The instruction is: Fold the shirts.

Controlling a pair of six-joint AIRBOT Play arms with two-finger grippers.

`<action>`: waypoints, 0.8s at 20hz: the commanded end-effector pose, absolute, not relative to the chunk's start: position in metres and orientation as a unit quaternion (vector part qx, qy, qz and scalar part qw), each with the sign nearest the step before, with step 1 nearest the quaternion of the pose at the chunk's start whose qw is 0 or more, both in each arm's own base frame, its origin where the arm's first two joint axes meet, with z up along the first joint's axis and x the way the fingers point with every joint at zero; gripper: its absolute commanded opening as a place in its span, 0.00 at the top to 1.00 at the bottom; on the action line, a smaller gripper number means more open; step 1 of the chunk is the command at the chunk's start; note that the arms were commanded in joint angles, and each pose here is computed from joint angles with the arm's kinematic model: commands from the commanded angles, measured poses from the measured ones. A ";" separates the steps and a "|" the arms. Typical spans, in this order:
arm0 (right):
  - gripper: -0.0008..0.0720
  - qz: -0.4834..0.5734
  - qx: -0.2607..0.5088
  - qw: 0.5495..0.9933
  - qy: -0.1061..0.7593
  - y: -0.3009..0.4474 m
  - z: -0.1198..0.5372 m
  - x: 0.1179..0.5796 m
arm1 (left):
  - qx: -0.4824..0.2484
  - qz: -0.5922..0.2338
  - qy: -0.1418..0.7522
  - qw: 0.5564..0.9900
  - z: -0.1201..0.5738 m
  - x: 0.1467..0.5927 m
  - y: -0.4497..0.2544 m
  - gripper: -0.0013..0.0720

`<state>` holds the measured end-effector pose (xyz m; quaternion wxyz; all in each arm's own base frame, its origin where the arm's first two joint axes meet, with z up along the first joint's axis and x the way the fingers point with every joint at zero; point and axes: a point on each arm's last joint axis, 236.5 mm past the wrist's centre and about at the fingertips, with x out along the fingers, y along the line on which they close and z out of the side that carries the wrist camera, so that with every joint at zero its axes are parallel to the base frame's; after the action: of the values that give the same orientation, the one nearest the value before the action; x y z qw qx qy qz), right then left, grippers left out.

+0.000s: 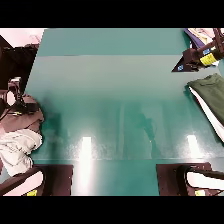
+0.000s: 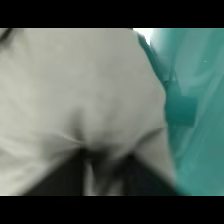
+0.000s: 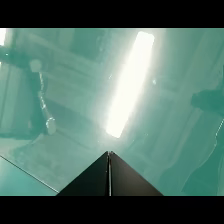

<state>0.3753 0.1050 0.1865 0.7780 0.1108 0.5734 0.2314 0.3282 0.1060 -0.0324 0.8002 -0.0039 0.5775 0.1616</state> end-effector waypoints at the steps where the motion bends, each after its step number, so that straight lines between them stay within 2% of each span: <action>1: 0.95 0.233 0.110 0.777 0.575 0.106 0.186 0.374 | -0.020 0.161 0.568 0.807 -0.017 0.339 0.104 0.93; 3: 0.95 0.238 0.106 0.775 0.576 0.111 0.187 0.372 | -0.010 0.151 0.541 0.827 0.026 0.354 0.103 0.94; 5: 0.95 0.238 0.106 0.776 0.574 0.112 0.187 0.373 | 0.019 0.097 0.472 0.876 0.100 0.380 0.079 0.94; 8: 0.95 0.236 0.110 0.786 0.561 0.112 0.189 0.381 | 0.017 -0.064 0.355 0.933 0.224 0.388 -0.017 0.94; 12: 0.95 0.236 0.110 0.788 0.558 0.112 0.190 0.382 | 0.029 -0.286 0.242 0.927 0.330 0.345 -0.152 0.94; 14: 0.95 0.236 0.110 0.788 0.559 0.112 0.190 0.382 | 0.035 -0.347 0.196 0.916 0.361 0.324 -0.192 0.94; 16: 0.95 0.236 0.110 0.788 0.558 0.112 0.190 0.382 | 0.047 -0.385 0.188 0.902 0.361 0.313 -0.220 0.94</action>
<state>0.3816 0.1118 0.1892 0.7866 0.1098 0.5601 0.2353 0.3474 -0.1642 0.3279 0.9262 0.0373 0.2381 -0.2900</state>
